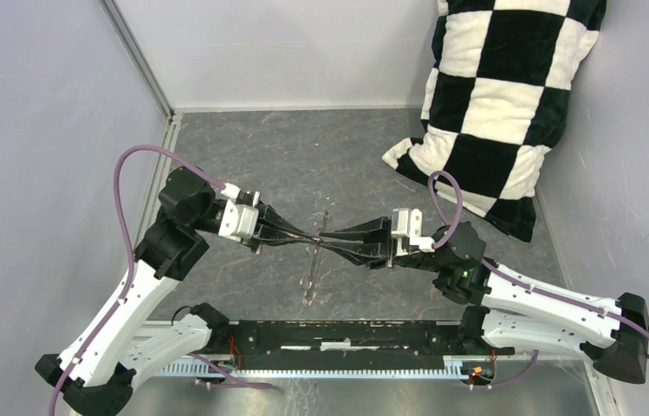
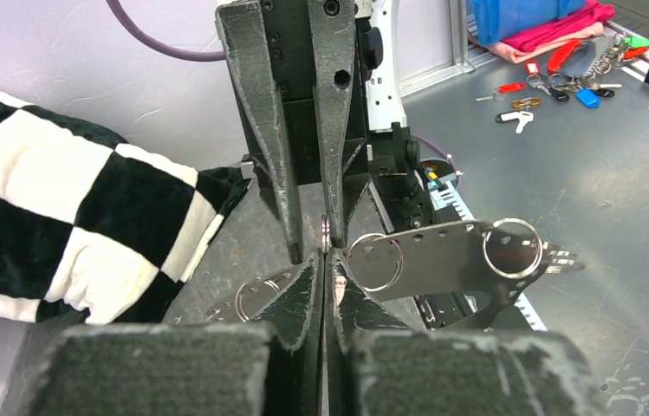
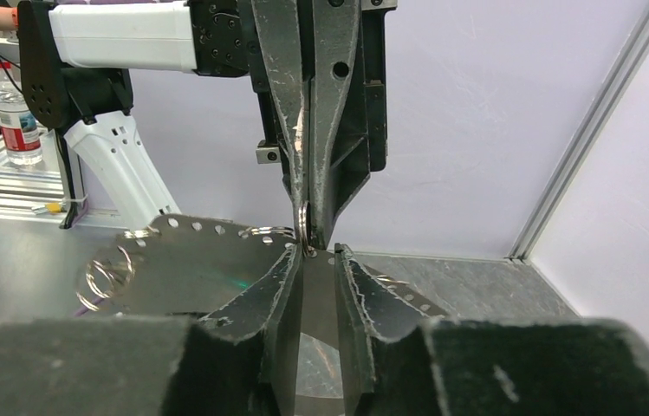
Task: Put the keys on the keyring
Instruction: Adjust the keyring.
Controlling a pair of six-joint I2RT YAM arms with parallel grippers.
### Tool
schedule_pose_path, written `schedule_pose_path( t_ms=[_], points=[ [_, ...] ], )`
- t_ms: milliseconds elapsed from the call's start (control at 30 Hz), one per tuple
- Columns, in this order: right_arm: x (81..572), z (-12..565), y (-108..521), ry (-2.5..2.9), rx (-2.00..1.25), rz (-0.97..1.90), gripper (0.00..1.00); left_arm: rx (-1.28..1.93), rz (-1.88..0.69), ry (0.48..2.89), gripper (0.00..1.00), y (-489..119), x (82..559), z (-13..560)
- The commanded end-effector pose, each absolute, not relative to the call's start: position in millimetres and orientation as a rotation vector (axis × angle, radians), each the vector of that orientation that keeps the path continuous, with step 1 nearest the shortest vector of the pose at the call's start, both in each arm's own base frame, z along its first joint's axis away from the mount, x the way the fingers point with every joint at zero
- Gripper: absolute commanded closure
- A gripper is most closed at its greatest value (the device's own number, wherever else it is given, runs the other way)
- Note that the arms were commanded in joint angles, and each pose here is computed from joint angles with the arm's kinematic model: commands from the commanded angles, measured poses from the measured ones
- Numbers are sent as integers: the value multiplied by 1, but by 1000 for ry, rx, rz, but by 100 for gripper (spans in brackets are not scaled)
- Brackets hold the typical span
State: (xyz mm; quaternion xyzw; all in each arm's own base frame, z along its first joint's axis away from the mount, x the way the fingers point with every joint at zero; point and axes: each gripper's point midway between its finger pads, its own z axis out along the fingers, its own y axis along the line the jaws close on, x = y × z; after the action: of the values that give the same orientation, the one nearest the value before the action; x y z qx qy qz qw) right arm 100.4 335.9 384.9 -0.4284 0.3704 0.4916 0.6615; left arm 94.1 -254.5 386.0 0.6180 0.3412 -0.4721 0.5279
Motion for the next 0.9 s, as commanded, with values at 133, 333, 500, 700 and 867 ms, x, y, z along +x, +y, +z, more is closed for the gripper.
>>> schedule_pose_path(
  t_ms=[133,333,500,700,867],
  points=[
    [103,406,335,828,-922,1112,91,1489,-1113,834,91,-252,93,378],
    [122,376,345,1036,-1032,1002,99,1529,-936,982,61,-244,116,353],
    [127,360,347,1124,-1131,937,99,1573,-883,1045,48,-239,122,336],
    [128,358,353,1141,-1187,911,99,1580,-827,1054,56,-239,132,331],
    [135,352,354,1185,-1221,862,99,1575,-800,1054,59,-238,134,333]
  ],
)
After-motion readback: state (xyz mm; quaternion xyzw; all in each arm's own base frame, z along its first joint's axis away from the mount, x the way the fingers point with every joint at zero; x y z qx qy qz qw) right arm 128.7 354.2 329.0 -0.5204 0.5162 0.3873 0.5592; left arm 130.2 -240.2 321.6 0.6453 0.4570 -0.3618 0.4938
